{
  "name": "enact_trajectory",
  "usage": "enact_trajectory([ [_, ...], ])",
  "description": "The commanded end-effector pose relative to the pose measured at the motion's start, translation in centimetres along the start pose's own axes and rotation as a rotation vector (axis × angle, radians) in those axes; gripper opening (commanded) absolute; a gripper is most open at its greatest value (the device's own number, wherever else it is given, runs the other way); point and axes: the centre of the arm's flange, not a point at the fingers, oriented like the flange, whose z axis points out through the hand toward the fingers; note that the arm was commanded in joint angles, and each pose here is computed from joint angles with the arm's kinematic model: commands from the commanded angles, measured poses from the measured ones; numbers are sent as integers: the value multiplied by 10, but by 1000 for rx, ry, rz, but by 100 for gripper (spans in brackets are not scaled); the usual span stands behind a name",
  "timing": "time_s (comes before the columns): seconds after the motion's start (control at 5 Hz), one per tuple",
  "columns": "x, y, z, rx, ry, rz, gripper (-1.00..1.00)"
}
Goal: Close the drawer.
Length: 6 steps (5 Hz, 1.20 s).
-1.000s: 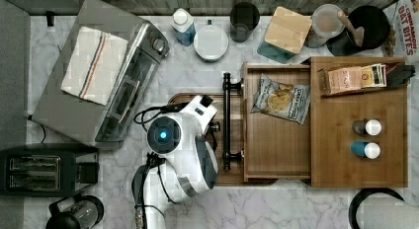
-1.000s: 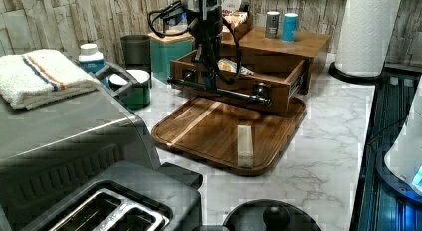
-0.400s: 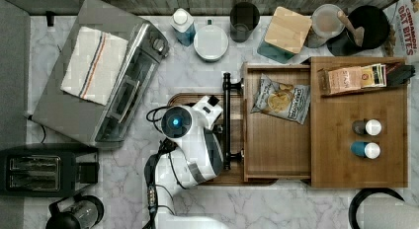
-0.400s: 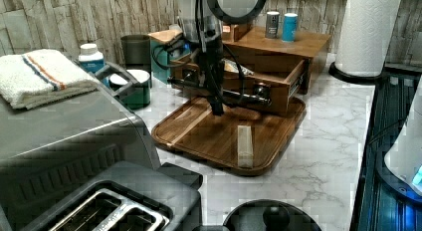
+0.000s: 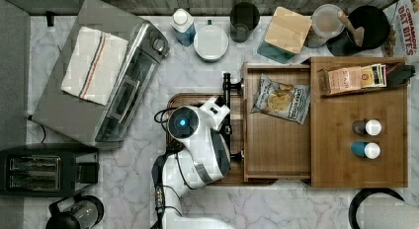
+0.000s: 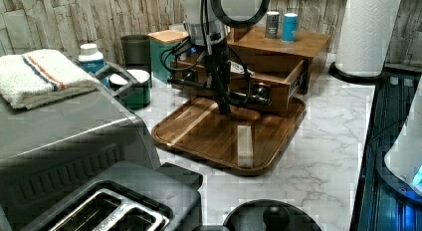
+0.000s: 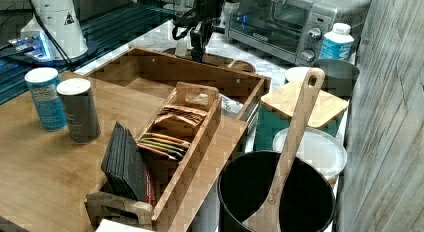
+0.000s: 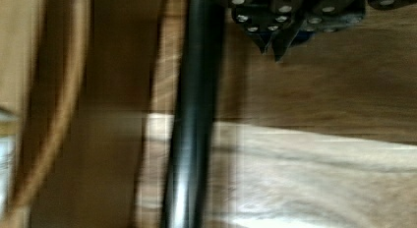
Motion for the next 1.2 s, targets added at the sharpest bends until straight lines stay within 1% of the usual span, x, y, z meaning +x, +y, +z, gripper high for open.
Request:
enact_trajectory([
  [0.2, 11, 123, -39, 8, 221, 73, -100],
  [0.4, 8, 178, -29, 52, 231, 131, -100],
  [0.6, 2, 218, -21, 67, 239, 144, -100],
  [0.8, -2, 259, -19, 125, 186, 167, -100],
  [1.0, -2, 300, -11, 137, 146, 150, -100],
  [1.2, -8, 356, 3, 130, 170, 105, -100],
])
